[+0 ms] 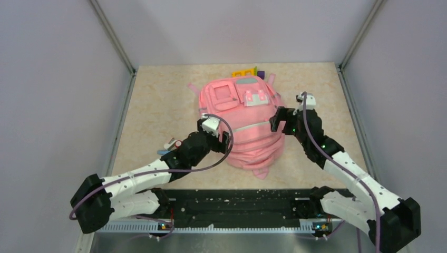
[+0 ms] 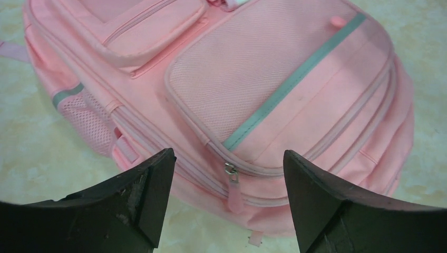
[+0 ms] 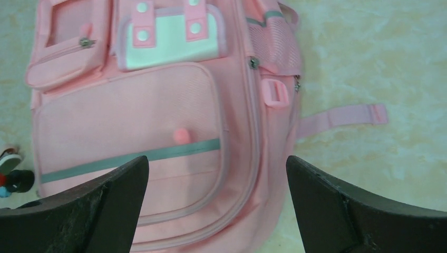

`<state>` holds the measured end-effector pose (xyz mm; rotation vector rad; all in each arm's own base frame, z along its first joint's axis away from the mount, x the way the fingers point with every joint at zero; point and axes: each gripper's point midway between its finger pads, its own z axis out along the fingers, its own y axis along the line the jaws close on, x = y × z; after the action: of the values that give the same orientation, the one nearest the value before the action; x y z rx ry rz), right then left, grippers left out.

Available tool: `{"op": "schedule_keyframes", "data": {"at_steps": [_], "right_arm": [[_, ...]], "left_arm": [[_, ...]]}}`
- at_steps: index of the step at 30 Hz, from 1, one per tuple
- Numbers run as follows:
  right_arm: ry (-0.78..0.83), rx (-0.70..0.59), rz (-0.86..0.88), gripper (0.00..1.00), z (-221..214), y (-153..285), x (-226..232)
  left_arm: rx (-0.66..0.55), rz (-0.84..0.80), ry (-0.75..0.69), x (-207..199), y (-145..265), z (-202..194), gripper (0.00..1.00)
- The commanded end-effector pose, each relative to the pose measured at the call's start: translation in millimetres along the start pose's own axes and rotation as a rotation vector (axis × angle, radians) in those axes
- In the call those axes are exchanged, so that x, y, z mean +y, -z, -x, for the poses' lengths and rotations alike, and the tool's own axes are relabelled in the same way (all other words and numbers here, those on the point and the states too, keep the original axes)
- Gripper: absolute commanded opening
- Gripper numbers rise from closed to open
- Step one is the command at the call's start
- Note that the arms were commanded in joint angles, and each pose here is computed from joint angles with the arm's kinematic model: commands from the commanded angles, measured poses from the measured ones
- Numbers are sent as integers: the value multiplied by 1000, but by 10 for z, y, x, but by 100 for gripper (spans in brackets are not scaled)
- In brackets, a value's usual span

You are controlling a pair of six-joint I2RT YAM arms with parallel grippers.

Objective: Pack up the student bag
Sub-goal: Unzip the student bag at the center of the board.

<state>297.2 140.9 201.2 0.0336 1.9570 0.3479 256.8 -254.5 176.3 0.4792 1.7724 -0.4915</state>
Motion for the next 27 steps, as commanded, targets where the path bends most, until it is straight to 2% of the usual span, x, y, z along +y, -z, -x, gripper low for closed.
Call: {"op": "schedule_keyframes", "data": {"at_steps": [1,5,11,20,24,27], "right_arm": [[-47,71,45,99,-155,-139,-166],[-71,123,125,96,-247,-208,-83],[-95,148,215,86,-299,-219,81],[-125,214,244,62,-369,-287,171],[-142,219,260,48,-340,-260,215],[-150,207,263,47,-275,-235,233]], "left_arm": [[-18,205,76,308,-10,116,81],[58,337,156,600,119,-101,84],[9,334,242,748,313,-76,85],[4,262,140,682,351,121,86],[1,236,108,645,322,186,86],[6,198,64,583,276,238,86]]}}
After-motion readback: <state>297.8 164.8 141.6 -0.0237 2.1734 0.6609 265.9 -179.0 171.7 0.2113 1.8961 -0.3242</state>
